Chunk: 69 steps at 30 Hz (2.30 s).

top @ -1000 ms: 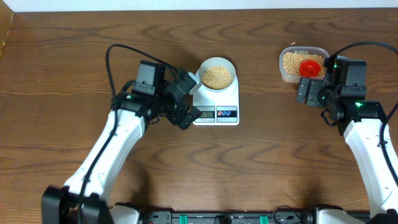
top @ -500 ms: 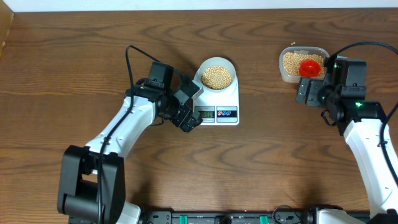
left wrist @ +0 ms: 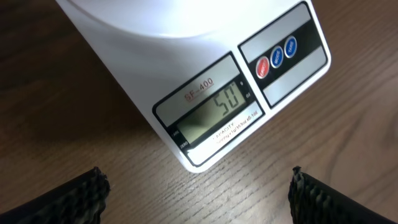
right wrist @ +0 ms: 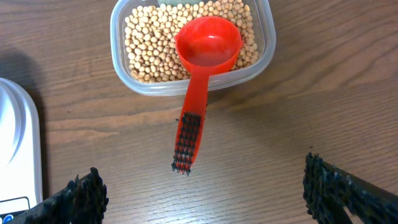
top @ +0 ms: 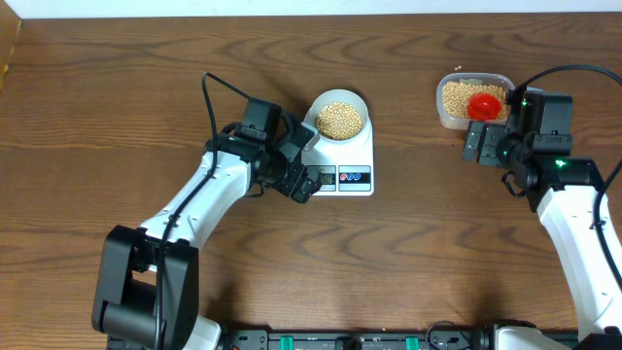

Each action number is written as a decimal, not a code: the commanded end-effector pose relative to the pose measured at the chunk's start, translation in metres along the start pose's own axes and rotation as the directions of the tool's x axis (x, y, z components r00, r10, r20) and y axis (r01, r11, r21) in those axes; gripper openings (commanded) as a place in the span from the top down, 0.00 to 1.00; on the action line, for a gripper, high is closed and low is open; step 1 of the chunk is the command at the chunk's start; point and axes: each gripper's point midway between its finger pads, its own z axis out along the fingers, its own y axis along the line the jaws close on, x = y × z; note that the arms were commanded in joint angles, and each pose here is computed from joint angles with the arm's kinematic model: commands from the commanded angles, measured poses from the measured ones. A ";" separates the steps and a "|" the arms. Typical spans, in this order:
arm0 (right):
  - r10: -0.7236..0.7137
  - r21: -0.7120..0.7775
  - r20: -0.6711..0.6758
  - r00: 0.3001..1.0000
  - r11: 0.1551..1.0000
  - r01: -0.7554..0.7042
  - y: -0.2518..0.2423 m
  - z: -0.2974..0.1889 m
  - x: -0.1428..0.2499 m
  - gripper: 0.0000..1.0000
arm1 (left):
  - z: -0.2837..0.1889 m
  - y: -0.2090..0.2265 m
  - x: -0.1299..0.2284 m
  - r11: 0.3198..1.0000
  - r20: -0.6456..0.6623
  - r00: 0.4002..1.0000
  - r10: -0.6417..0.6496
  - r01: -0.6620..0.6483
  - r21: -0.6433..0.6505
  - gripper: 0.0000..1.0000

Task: Scoop item into bowl and weigh 50g on scale

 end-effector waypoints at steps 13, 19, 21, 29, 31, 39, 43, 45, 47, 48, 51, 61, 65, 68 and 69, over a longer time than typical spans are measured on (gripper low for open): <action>-0.016 0.009 0.030 0.999 1.000 0.015 0.000 -0.007 -0.010 0.01 | 0.016 -0.018 0.000 0.984 -0.028 0.993 -0.117 0.112 -0.141 0.05; -0.016 0.009 0.030 0.999 1.000 0.015 0.000 -0.007 -0.010 0.01 | 0.019 -0.021 0.001 0.962 -0.019 0.984 -0.178 0.169 -0.216 0.05; -0.016 0.009 0.030 0.999 1.000 0.015 0.000 -0.007 -0.010 0.01 | 0.019 -0.021 0.002 0.954 -0.014 0.982 -0.190 0.182 -0.240 0.05; -0.016 0.009 0.030 0.999 1.000 0.015 0.000 -0.007 -0.010 0.01 | 0.020 -0.024 0.002 0.946 -0.006 0.975 -0.221 0.212 -0.244 0.05; -0.016 0.009 0.030 0.999 1.000 0.015 0.000 -0.007 -0.010 0.01 | 0.020 -0.024 0.002 0.945 -0.007 0.974 -0.225 0.217 -0.244 0.05; -0.016 0.009 0.030 0.999 1.000 0.015 0.000 -0.007 -0.010 0.01 | 0.020 -0.023 0.002 0.944 -0.003 0.975 -0.224 0.216 -0.251 0.05; -0.016 0.009 0.030 0.999 1.000 0.015 0.000 -0.007 -0.010 0.01 | 0.019 -0.018 -0.006 0.939 0.033 0.977 -0.213 0.214 -0.271 0.05; -0.016 0.009 0.030 0.999 1.000 0.015 0.000 -0.007 -0.010 0.01 | 0.018 -0.014 -0.012 0.936 0.057 0.979 -0.196 0.204 -0.286 0.05; -0.016 0.009 0.030 0.999 1.000 0.015 0.000 -0.007 -0.010 0.01 | 0.017 -0.013 -0.020 0.942 0.077 0.985 -0.154 0.170 -0.290 0.05; -0.016 0.009 0.030 0.999 1.000 0.015 0.000 -0.007 -0.010 0.01 | 0.017 -0.013 -0.023 0.944 0.085 0.986 -0.140 0.159 -0.290 0.05; -0.016 0.009 0.030 0.999 1.000 0.015 0.000 -0.007 -0.010 0.01 | 0.017 -0.013 -0.030 0.944 0.115 0.985 -0.130 0.159 -0.289 0.05; -0.016 0.009 0.030 0.999 1.000 0.015 0.000 -0.007 -0.010 0.01 | 0.014 -0.012 -0.052 0.947 0.199 0.974 -0.105 0.159 -0.280 0.05; -0.016 0.009 0.030 0.999 1.000 0.015 0.000 -0.007 -0.010 0.01 | 0.013 -0.013 -0.057 0.948 0.215 0.972 -0.097 0.157 -0.278 0.05; -0.016 0.009 0.030 0.999 1.000 0.015 0.000 -0.007 -0.010 0.01 | 0.013 -0.013 -0.058 0.950 0.216 0.973 -0.077 0.137 -0.281 0.05; -0.016 0.009 0.030 0.999 1.000 0.015 0.000 -0.007 -0.010 0.01 | 0.013 -0.013 -0.058 0.950 0.216 0.973 -0.077 0.137 -0.281 0.05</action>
